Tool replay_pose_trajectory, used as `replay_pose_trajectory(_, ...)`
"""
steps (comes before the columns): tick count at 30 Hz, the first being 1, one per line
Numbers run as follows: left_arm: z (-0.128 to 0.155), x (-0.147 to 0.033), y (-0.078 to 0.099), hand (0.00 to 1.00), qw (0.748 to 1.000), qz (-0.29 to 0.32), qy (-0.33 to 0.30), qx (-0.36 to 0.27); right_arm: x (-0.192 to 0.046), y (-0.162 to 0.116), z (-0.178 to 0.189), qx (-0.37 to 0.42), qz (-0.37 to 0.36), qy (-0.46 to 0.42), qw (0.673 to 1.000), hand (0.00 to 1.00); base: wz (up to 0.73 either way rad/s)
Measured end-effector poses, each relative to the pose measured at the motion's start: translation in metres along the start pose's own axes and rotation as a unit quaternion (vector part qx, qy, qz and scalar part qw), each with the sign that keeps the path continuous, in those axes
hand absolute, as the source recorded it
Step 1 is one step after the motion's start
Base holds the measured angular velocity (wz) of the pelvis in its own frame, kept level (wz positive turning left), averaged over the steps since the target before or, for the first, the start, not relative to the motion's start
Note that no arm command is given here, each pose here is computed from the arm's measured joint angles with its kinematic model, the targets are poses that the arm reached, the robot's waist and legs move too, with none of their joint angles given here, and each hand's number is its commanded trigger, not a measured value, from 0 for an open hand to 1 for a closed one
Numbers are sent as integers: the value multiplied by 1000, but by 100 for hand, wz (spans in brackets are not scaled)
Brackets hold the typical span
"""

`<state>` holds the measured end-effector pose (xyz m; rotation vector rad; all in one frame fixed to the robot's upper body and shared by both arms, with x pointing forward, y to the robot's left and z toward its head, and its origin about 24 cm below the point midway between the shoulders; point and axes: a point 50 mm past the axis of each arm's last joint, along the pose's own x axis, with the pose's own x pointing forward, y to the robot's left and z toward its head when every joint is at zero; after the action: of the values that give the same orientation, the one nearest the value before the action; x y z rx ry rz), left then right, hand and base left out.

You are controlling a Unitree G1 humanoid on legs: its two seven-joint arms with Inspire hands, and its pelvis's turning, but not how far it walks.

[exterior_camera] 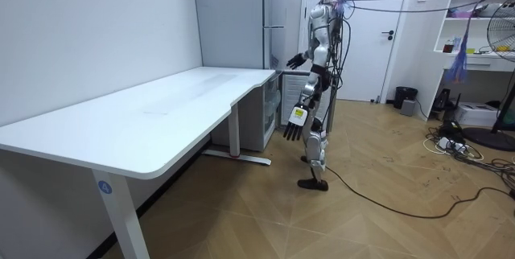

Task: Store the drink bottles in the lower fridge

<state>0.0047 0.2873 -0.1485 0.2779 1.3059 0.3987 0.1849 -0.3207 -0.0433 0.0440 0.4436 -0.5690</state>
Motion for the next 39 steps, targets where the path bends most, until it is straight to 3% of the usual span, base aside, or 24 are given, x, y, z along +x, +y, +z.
replay_pose_trajectory(7, 0, 0, 5, 0, 1000, 8, 11, -15, -2, -13, 43, 5, -43, -86, 995, 0, -3)
replay_pose_trajectory(14, 2, 0, 4, 0, 1000, 5, 7, -16, 0, -35, 55, -7, -95, -103, 990, 0, -2)
replay_pose_trajectory(20, 1, 0, 12, 0, 1000, 10, 11, -27, 7, -66, 56, -23, -143, -69, 987, 0, 0)
replay_pose_trajectory(25, 0, 0, 31, 0, 998, 38, 15, -37, 14, -104, 72, 3, -198, -56, 979, 0, 5)
replay_pose_trajectory(31, 0, -1, 50, 0, 998, 61, 14, -24, 18, -136, 66, -3, -258, 13, 966, 0, 11)
replay_pose_trajectory(39, -6, -2, 51, 0, 998, 49, 32, -21, 19, -161, 86, 28, -309, 39, 950, 0, 6)
